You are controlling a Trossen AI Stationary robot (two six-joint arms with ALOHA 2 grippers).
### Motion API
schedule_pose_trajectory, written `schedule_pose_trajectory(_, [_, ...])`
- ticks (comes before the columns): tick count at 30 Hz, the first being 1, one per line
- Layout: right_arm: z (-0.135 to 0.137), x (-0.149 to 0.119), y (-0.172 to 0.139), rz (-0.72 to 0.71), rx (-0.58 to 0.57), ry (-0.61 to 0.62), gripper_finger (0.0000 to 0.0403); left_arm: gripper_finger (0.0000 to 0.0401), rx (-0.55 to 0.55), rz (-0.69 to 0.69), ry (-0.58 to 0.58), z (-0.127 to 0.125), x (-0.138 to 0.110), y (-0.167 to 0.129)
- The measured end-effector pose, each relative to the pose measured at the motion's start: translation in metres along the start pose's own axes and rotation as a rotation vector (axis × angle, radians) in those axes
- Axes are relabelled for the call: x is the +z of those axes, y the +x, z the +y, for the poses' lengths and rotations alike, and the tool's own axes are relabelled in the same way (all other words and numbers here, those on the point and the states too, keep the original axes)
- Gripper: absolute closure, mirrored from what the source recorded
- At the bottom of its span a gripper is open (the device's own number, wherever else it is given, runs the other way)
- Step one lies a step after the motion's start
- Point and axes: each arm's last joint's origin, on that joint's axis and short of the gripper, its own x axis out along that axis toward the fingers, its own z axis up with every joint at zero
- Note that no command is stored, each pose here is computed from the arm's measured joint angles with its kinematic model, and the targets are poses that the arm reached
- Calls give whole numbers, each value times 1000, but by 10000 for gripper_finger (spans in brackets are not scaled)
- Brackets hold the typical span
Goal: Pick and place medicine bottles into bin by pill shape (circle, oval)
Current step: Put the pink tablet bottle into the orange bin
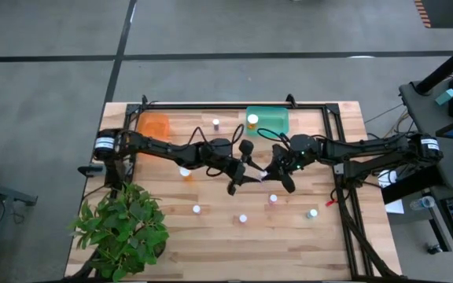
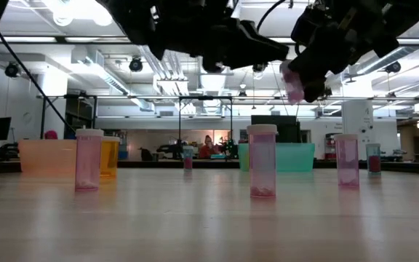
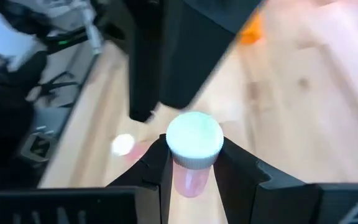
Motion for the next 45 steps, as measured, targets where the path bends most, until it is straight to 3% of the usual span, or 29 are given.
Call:
schedule_pose_trajectory(12, [-11, 2, -1, -66, -370, -85, 315, 228, 11, 270, -80, 5, 7, -33])
schedule_pose_trajectory(22, [-23, 4, 25, -142, -382, -129, 315, 228, 58, 349, -139, 13, 20, -60])
schedule_pose_trajectory(28, [-33, 6, 50, -235, -367, -148, 314, 228, 80, 369, -196, 8, 16, -77])
schedule_pose_trajectory(38, [-60, 5, 114, -129, -385, -150, 314, 228, 186, 349, -249, -1, 10, -100])
schedule_pose_trajectory(45, [-73, -2, 141, -72, -394, -141, 314, 228, 238, 322, -261, -7, 9, -115])
